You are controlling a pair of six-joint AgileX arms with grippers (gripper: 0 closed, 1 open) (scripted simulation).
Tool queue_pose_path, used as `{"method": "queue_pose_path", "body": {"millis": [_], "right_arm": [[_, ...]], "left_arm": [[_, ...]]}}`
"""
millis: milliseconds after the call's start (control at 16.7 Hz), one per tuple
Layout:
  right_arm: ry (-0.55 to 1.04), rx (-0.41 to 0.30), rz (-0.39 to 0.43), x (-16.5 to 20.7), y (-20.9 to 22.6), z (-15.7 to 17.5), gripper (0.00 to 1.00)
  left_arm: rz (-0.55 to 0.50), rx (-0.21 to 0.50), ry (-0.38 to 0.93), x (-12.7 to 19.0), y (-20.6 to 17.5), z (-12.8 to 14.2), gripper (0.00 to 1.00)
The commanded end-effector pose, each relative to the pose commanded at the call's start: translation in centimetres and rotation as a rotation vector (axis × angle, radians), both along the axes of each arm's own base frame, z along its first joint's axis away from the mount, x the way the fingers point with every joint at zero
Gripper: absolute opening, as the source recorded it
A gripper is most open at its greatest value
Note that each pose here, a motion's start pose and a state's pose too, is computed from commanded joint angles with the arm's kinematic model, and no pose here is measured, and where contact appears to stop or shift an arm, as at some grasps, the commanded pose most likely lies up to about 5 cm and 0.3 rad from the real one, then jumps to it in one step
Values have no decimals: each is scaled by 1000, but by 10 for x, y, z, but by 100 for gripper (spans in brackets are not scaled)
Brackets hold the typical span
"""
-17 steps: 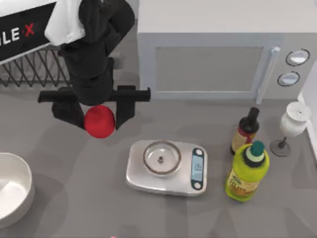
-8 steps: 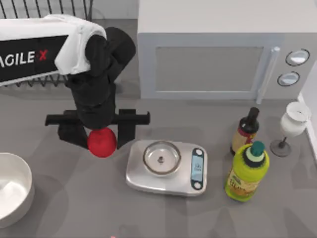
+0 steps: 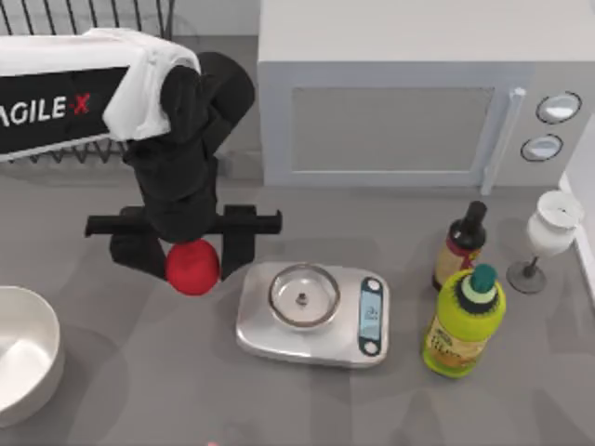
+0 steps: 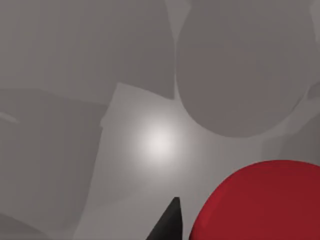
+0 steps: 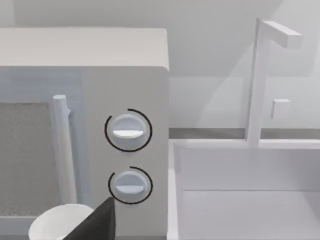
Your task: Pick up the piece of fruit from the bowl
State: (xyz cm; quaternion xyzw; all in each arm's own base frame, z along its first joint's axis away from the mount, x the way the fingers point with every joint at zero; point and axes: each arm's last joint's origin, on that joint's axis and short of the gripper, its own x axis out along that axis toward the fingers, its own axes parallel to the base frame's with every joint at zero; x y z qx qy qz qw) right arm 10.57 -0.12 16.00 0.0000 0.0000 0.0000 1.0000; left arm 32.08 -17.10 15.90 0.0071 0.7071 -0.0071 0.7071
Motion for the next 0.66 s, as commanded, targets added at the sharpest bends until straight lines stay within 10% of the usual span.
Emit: {"method": "queue_pose_path", "body": {"millis": [300,660], "right_arm": [[0,0,0,0,0,0,100],[0,0,0,0,0,0,100]], "left_arm": [[0,0,0,0,0,0,98],[0,0,0,0,0,0,100]]}}
